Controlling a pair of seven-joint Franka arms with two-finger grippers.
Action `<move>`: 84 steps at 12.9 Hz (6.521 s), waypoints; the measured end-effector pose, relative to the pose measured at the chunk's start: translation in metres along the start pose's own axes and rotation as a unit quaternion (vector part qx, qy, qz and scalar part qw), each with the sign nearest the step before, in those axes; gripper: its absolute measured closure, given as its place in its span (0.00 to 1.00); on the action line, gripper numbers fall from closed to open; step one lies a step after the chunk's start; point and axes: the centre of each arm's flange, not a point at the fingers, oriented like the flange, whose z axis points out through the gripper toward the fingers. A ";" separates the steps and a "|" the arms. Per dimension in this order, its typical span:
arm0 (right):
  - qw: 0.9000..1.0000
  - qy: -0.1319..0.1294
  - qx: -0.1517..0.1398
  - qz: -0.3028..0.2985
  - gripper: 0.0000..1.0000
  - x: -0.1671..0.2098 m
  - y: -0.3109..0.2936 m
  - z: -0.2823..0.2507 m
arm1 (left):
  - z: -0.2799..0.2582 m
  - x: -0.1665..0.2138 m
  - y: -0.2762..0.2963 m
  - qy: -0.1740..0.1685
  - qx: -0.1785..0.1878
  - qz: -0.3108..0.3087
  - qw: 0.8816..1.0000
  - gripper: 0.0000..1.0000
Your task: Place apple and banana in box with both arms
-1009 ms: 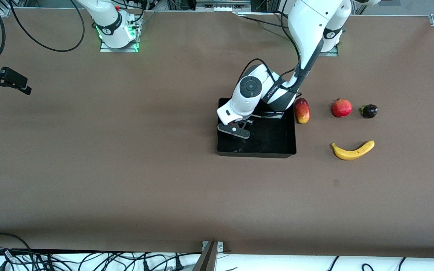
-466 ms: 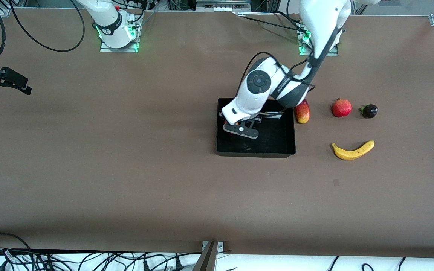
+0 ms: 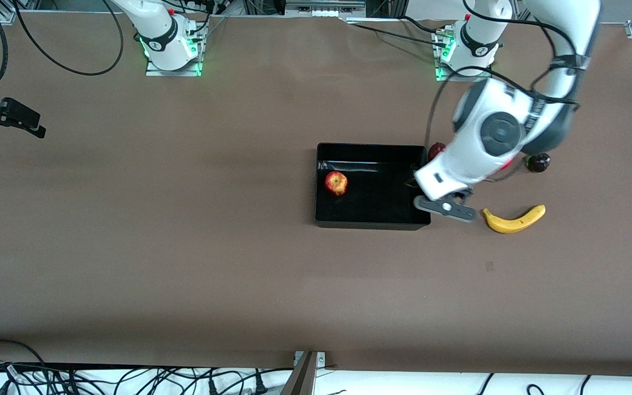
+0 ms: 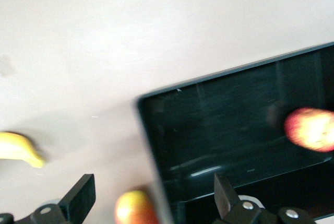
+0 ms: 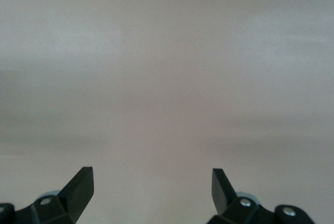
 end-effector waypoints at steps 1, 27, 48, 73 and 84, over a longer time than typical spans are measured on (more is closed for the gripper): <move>1.000 0.000 0.000 0.000 0.00 0.000 0.000 0.000 | 0.006 -0.005 -0.034 -0.007 -0.003 0.023 1.000 0.00; 1.000 0.000 0.000 0.001 0.00 0.000 0.000 0.000 | 0.105 -0.039 -0.220 0.013 -0.042 0.326 0.944 0.66; 1.000 -0.004 0.000 0.002 0.00 -0.001 0.000 0.001 | 0.153 -0.039 0.106 -0.004 -0.023 0.284 0.958 0.66; 1.000 -0.005 0.000 0.002 0.00 -0.001 0.000 0.002 | -0.122 -0.067 -0.036 0.040 0.044 0.159 0.985 0.00; 1.000 -0.005 0.000 0.002 0.00 -0.001 0.000 0.002 | -0.209 -0.110 -0.120 -0.017 0.023 -0.035 0.999 0.00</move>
